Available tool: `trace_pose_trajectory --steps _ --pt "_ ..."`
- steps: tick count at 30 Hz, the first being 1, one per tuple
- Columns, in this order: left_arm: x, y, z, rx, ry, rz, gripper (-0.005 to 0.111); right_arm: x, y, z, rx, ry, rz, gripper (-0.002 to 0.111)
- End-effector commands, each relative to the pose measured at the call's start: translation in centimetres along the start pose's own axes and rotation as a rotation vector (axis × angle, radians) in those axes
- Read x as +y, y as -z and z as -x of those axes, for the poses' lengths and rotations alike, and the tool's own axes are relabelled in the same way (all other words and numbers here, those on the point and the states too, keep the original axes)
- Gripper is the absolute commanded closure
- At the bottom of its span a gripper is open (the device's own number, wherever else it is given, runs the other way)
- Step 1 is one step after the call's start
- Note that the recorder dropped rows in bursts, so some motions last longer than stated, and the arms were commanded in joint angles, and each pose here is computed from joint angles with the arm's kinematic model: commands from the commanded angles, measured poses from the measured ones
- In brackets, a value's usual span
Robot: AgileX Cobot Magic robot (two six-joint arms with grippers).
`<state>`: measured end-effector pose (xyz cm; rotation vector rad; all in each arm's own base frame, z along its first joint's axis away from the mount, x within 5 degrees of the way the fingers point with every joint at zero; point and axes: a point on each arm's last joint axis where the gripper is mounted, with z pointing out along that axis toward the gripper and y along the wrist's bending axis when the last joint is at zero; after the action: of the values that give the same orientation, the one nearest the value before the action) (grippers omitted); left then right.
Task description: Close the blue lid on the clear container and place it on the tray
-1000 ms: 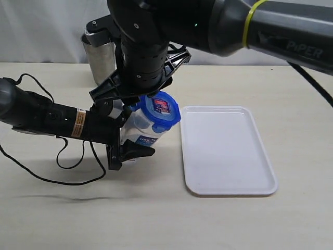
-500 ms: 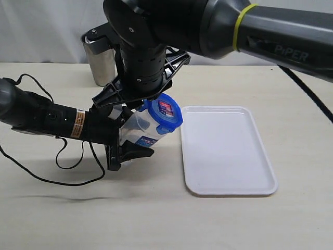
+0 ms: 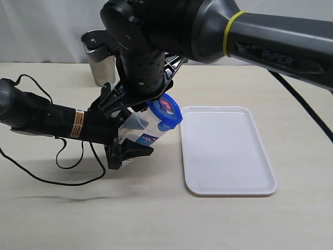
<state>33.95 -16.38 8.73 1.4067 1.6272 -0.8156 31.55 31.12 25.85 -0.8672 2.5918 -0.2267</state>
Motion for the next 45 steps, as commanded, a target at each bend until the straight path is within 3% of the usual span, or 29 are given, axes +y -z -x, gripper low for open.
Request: trace_pose_trajectory --steps 1,7,14,21,29,35,45 --pt "-0.3 0.2 1.6 -0.117 -0.019 -0.037 0.107 1.9 -1.6 -0.4 0.082 0.055 0.062 0.075" --pt "-0.3 0.2 1.6 -0.119 -0.022 -0.039 0.107 1.1 1.1 0.5 -0.005 0.076 0.076 0.073" --pt "-0.3 0.2 1.6 -0.117 -0.022 -0.038 0.107 -0.6 5.9 0.3 -0.12 0.074 0.09 0.06" --pt "-0.4 0.2 1.5 -0.111 -0.025 -0.041 0.107 -2.4 10.4 -0.6 -0.206 0.05 0.096 0.061" --pt "-0.4 0.2 1.5 -0.111 -0.025 -0.041 0.107 -3.9 12.8 -3.5 -0.403 0.076 0.093 0.083" --pt "-0.4 0.2 1.7 -0.133 -0.022 -0.045 0.107 -4.5 13.6 -8.3 -0.544 0.091 0.133 0.103" --pt "-0.4 0.2 1.8 -0.143 -0.025 -0.046 0.107 -5.1 13.3 -15.6 -0.716 0.122 0.177 0.103"
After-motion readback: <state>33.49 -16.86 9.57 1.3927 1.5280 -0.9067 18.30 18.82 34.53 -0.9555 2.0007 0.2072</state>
